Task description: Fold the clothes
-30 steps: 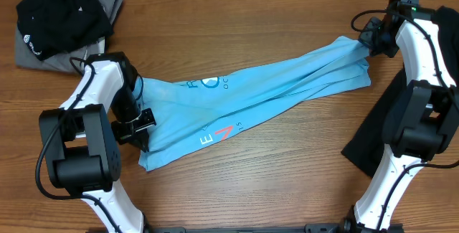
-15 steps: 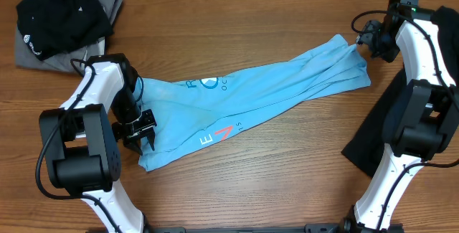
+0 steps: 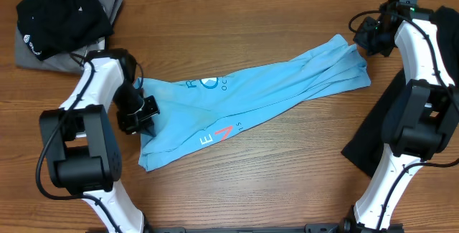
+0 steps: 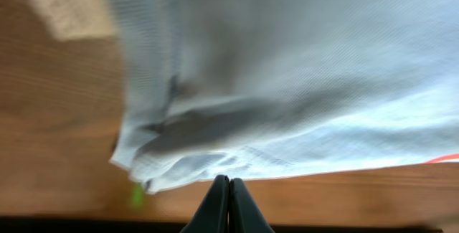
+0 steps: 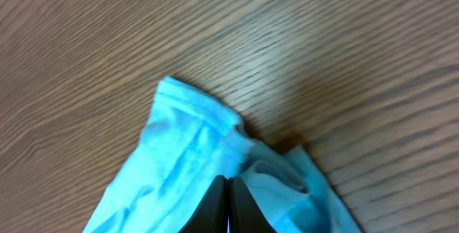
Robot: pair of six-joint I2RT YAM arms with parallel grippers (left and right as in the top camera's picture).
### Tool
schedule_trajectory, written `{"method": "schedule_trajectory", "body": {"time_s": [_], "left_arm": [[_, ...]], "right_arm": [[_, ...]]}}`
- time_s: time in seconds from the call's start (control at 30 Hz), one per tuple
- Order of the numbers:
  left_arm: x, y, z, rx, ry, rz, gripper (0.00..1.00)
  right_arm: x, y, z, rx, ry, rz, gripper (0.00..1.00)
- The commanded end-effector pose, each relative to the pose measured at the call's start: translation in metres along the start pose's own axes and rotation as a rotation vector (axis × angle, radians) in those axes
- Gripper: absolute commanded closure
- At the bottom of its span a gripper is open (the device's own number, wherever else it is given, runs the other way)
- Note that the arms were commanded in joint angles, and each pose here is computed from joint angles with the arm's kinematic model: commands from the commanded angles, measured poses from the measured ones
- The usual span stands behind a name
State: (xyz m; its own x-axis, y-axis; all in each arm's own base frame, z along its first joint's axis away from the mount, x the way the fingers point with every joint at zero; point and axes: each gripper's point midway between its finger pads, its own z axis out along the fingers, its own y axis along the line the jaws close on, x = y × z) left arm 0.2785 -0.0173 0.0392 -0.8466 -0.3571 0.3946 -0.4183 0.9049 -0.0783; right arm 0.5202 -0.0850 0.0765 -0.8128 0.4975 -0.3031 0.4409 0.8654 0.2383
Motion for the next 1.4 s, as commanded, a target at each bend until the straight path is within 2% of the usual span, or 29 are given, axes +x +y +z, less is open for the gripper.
{"method": "schedule_trajectory", "body": {"time_s": [0.0, 0.2, 0.37, 0.63, 0.77, 1.13, 1.37], "left_arm": [[0.003, -0.028, 0.002, 0.019, -0.029, 0.100, 0.96], [-0.007, -0.053, 0.014, 0.025, -0.105, 0.183, 0.96], [-0.019, -0.047, 0.018, 0.000, -0.152, 0.137, 0.96], [-0.033, -0.047, 0.042, 0.026, -0.211, 0.150, 0.96], [-0.035, -0.034, 0.049, -0.020, -0.225, 0.078, 0.96], [-0.044, 0.002, 0.049, -0.081, -0.242, -0.004, 0.96], [-0.081, 0.027, 0.034, 0.011, -0.342, -0.075, 0.96]], "right_arm": [[0.012, 0.012, 0.009, -0.022, 0.035, -0.043, 0.96], [0.028, 0.015, 0.027, -0.014, 0.091, -0.053, 0.96], [0.037, 0.020, 0.034, -0.051, 0.130, -0.083, 0.96], [0.041, 0.021, 0.035, -0.060, 0.147, -0.080, 0.96], [0.051, 0.018, 0.042, -0.053, 0.170, -0.080, 0.96], [0.073, 0.003, 0.066, -0.020, 0.192, -0.063, 0.96], [0.079, -0.018, 0.064, 0.108, 0.207, 0.066, 0.96]]}}
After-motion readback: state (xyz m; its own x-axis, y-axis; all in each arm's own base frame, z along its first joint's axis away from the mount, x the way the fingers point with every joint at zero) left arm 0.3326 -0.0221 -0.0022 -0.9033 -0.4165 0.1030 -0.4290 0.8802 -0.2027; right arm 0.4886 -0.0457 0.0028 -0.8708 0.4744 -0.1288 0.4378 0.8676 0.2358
